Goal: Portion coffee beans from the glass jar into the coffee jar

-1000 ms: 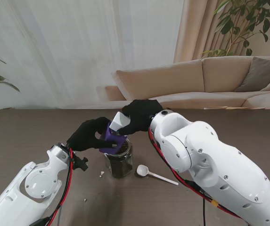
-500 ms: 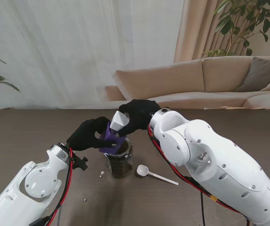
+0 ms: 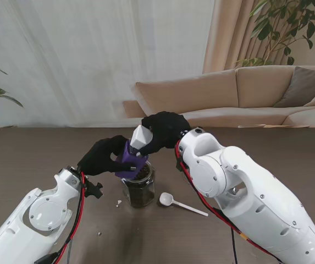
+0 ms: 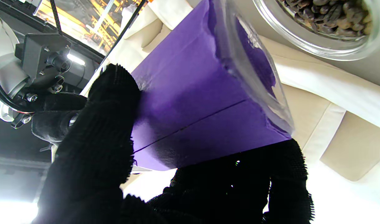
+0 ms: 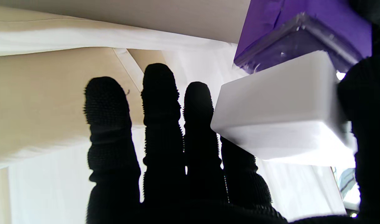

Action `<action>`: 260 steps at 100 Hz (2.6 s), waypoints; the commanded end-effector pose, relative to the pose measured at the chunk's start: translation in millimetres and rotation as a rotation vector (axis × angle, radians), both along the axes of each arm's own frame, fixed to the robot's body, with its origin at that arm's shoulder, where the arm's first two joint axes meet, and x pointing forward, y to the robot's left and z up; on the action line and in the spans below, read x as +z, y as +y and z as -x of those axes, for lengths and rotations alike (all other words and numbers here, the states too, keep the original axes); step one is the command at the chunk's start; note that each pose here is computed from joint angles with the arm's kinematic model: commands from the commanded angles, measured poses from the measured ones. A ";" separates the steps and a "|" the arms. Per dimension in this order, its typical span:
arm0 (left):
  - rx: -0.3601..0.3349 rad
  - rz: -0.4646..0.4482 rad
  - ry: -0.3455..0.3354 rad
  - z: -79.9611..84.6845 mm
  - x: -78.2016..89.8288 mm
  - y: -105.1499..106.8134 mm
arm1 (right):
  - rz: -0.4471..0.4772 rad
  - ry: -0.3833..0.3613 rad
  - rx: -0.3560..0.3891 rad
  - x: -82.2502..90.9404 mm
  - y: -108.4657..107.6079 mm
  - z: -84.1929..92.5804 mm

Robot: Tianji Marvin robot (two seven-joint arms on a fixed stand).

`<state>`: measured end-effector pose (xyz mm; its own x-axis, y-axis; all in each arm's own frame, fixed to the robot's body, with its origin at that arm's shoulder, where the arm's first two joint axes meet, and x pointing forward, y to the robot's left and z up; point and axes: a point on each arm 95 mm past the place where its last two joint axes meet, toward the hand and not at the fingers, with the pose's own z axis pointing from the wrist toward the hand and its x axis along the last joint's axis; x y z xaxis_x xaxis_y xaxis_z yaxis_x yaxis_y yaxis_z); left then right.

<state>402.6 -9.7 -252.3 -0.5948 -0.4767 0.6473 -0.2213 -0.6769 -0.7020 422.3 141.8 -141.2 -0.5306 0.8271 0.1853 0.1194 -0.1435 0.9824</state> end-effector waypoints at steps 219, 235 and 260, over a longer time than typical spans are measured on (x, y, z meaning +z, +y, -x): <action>0.052 0.022 -0.005 16.0 -2.9 5.5 | 0.511 0.169 -0.190 -204.6 -200.4 -31.3; 0.055 0.022 -0.007 16.6 -2.5 6.8 | 0.523 0.191 -0.191 -212.0 -201.1 -35.3; 0.057 0.021 -0.007 17.3 -3.1 7.6 | 0.555 0.226 -0.184 -219.3 -202.5 -41.8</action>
